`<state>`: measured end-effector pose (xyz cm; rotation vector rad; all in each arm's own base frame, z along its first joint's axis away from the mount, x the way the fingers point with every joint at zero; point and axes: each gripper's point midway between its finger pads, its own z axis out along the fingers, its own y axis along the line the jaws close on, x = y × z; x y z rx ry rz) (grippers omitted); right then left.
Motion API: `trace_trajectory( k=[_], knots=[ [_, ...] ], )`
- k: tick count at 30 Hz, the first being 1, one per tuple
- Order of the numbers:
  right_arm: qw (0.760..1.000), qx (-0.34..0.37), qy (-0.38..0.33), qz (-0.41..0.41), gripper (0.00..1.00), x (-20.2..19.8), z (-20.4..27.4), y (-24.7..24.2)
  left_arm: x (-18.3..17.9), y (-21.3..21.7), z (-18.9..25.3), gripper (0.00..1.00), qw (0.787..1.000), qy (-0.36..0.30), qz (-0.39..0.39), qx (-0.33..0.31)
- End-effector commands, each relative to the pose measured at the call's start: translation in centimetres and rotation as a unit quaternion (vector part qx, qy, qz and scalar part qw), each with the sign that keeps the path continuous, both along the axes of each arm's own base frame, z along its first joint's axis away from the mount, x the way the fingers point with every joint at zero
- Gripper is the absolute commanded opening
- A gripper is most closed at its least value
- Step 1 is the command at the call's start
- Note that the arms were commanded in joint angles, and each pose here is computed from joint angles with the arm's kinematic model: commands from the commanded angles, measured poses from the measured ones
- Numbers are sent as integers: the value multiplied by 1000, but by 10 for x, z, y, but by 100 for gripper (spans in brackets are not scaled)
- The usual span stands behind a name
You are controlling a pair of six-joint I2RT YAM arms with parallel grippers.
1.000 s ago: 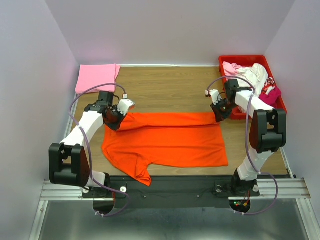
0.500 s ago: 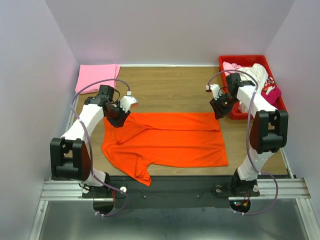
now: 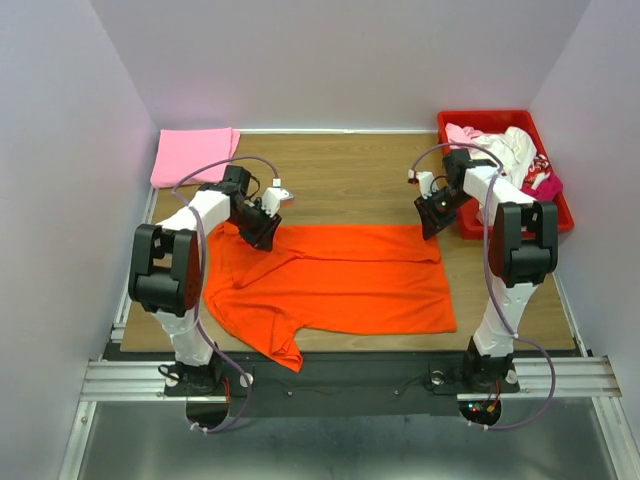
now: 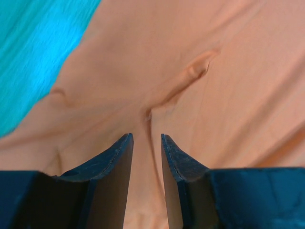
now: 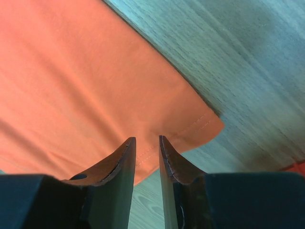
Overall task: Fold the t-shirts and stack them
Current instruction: Fold the tshirt
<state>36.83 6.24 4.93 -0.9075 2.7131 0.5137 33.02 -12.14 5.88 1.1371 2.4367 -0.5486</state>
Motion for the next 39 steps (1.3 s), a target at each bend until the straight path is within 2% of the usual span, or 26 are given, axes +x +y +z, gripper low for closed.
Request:
trace_trajectory(
  k=[1, 9, 11, 12, 15, 18, 23, 27, 29, 31, 33, 35, 36, 39],
  knots=[
    [1000, 9, -25, -13, 31, 12, 17, 0, 10, -21, 6, 43, 999, 3, -14, -43],
    [1000, 0, -25, -11, 31, 14, 14, -3, -7, -34, -11, 45, 997, 41, -47, -55],
    [1000, -3, -25, -11, 31, 14, 13, -5, -14, -38, -9, 41, 995, 44, -60, -60],
    [1000, -3, -25, -10, 31, 15, 13, -5, -21, -40, -5, 35, 995, 46, -72, -60],
    [1000, -3, -26, -10, 31, 16, 13, -5, -39, -46, 4, 26, 993, 42, -95, -62],
    [1000, -4, -26, -10, 31, 16, 13, -5, -54, -49, 7, 23, 992, 37, -109, -55],
    [999, -6, -31, -10, 31, 19, 15, -6, -89, -56, 5, 24, 986, 51, -155, -29],
    [999, -10, -36, -13, 32, 24, 18, -7, -119, -48, 1, 37, 977, 74, -202, 7],
    [999, -10, -42, -17, 32, 29, 21, -7, -121, -46, 7, 38, 975, 70, -210, 10],
    [999, -10, -44, -21, 32, 34, 21, -6, -107, -42, 19, 38, 979, 46, -200, 12],
    [998, -11, -54, -32, 34, 42, 26, -6, -73, -33, 41, 38, 989, 8, -148, -9],
    [997, -14, -62, -46, 36, 48, 28, -7, -42, -20, 56, 38, 996, -19, -89, -27],
    [995, -24, -77, -54, 38, 56, 29, -10, -15, -16, 72, 39, 997, -49, -44, -44],
    [992, -41, -95, -75, 41, 69, 30, -16, 43, 31, 86, 41, 991, -104, 73, -35]
  ],
)
